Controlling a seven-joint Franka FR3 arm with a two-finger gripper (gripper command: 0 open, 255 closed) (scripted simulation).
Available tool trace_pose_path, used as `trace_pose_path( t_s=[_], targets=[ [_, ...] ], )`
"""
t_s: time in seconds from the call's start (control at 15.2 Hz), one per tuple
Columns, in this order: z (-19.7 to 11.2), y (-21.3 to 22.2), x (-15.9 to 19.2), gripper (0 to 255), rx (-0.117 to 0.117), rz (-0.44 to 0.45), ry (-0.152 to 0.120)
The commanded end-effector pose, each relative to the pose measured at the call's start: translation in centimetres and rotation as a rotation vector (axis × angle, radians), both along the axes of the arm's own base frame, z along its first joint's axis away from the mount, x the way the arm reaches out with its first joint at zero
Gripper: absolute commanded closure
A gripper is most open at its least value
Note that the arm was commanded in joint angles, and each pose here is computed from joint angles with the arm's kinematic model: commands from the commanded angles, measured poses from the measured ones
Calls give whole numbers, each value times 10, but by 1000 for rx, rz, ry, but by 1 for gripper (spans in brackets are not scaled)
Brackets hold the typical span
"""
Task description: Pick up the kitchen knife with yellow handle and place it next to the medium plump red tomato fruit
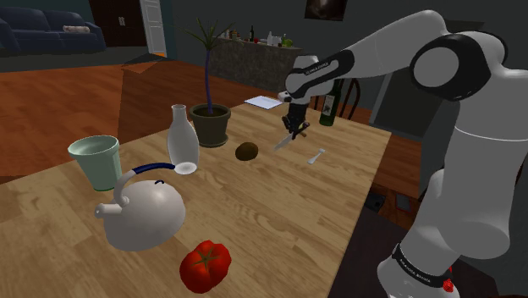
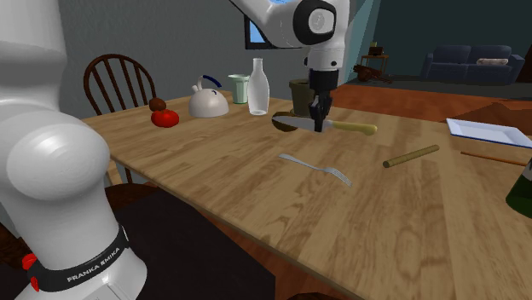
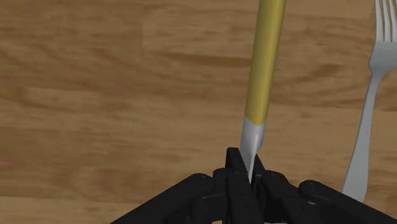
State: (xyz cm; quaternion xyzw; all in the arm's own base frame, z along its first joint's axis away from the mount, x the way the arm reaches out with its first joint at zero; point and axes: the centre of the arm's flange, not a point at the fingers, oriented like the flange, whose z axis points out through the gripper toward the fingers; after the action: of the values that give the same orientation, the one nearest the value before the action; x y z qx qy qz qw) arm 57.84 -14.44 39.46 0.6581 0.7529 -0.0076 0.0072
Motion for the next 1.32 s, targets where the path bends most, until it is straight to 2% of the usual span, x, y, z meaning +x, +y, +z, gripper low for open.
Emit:
trace_pose_path(
  t_s=[0.0,0.73,1.25],
  targets=[
    [11,-1,-1,255,0,0,1],
    [67,-1,-1,255,0,0,1],
    [67,90,-54,255,0,0,1]
  ],
)
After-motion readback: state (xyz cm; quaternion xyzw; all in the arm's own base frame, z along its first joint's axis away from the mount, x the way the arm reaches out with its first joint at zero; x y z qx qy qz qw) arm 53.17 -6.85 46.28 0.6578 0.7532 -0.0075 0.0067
